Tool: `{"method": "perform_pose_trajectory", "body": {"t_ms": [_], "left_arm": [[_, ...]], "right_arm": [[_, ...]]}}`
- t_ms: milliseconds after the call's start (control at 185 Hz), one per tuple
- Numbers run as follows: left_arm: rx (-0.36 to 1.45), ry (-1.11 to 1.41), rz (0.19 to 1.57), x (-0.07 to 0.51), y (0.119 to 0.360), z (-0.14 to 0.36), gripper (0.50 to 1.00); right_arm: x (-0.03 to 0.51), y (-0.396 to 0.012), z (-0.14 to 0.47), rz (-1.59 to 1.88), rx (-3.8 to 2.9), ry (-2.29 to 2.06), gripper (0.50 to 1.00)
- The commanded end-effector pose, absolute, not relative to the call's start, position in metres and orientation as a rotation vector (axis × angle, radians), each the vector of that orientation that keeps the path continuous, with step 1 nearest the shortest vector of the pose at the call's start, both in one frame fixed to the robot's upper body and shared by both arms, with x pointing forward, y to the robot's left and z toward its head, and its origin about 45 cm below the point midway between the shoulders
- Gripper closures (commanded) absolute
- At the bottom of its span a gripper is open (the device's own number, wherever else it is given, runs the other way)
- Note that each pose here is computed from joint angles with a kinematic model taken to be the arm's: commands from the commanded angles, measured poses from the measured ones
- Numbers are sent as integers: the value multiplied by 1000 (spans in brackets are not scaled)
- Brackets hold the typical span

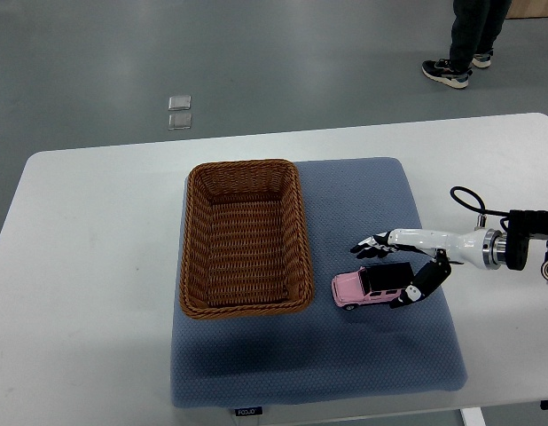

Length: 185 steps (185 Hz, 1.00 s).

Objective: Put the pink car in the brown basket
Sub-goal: 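Close the right hand fingers around the pink car's body, then lift the pink car and carry it over the wicker basket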

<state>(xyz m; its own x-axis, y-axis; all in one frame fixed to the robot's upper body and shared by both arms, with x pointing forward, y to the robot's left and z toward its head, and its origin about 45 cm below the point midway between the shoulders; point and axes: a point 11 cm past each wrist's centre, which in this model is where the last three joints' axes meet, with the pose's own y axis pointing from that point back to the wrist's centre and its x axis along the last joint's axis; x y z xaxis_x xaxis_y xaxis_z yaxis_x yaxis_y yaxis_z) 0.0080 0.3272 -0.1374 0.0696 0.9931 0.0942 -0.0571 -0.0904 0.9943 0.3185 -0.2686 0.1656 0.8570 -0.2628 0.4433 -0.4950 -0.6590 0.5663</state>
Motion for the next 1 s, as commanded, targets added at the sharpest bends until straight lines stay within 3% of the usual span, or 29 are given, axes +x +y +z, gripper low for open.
{"method": "perform_pose_trajectory", "body": {"t_ms": [0,125,249,352,693,997], "left_arm": [[1269,1072,1248,8,327,-137,500],[1269,1072,1248,8,327,-137,500],[1269,1072,1248,8,327,-137,500],[1269,1072,1248,8,327,-137,500],[1269,1072,1248,8,327,-137,500],[1269,1072,1248,8,327,-137,500]], "right_arm": [[318,-269,162,430,2308,-547,683],[317,-270,152,469,2274,-541,748],[317,-268,150,487,2278,-533,920],[319,-269,153,499,2273,-543,1000],[357,-296,226,640,2212,-592,1000],[399,-244,301,800,2311,-627,1000]]}}
